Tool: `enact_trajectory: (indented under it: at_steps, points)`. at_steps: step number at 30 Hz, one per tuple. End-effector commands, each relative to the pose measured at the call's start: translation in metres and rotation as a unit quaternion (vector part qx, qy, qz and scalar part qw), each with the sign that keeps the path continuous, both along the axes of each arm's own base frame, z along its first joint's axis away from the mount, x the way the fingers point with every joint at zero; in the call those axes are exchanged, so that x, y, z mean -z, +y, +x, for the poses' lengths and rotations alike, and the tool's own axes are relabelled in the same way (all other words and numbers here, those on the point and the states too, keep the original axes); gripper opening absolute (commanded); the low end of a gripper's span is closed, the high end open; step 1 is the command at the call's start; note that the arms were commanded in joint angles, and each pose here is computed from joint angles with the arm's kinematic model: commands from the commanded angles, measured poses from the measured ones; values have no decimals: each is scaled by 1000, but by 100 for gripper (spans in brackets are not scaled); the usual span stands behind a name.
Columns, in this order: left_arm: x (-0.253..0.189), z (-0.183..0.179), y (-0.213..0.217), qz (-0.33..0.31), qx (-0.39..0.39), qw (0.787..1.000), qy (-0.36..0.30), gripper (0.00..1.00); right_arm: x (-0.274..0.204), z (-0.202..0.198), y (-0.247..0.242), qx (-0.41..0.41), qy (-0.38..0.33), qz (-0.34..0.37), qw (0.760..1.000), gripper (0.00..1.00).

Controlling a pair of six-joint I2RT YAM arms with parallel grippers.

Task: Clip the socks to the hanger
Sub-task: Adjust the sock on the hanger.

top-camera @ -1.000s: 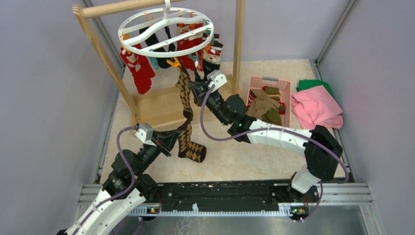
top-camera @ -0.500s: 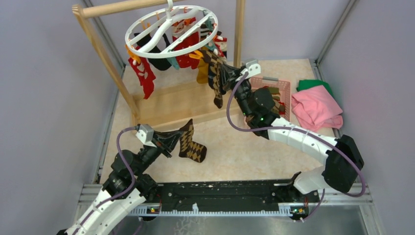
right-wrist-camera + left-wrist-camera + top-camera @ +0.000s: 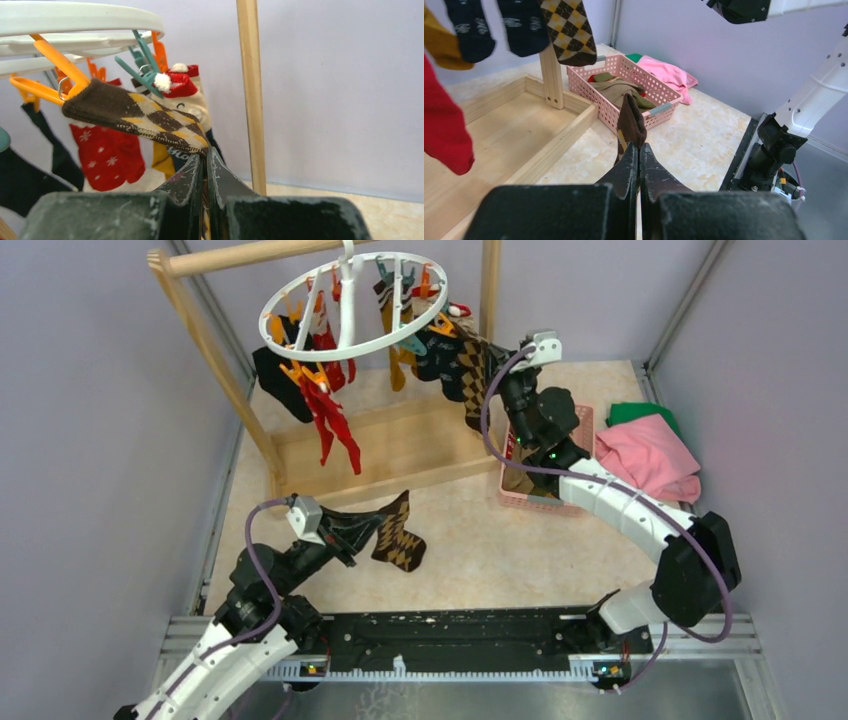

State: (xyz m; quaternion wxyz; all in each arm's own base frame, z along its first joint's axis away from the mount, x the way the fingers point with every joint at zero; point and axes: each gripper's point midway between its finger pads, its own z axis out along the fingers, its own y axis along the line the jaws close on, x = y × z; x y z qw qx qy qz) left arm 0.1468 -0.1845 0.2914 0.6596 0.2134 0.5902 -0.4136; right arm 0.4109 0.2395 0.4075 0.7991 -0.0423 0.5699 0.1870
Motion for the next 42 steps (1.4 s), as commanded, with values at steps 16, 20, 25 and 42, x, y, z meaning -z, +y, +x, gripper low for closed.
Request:
enact_trajectory:
  at_steps: [16,20,25,42]
  points:
    - [-11,-8,-16,-11,48,998,-34,0,-12,0,13,-75,-15,-2,997,1]
    - [-11,-8,-16,-12,49,998,-35,0,-10,-4,14,-84,-13,-5,996,8]
    - [-10,-6,-17,-11,48,998,-34,0,-7,-11,14,-94,-12,-10,995,15]
    - [-10,-6,-19,-9,51,998,-37,0,-8,-25,16,-118,-21,-20,993,13]
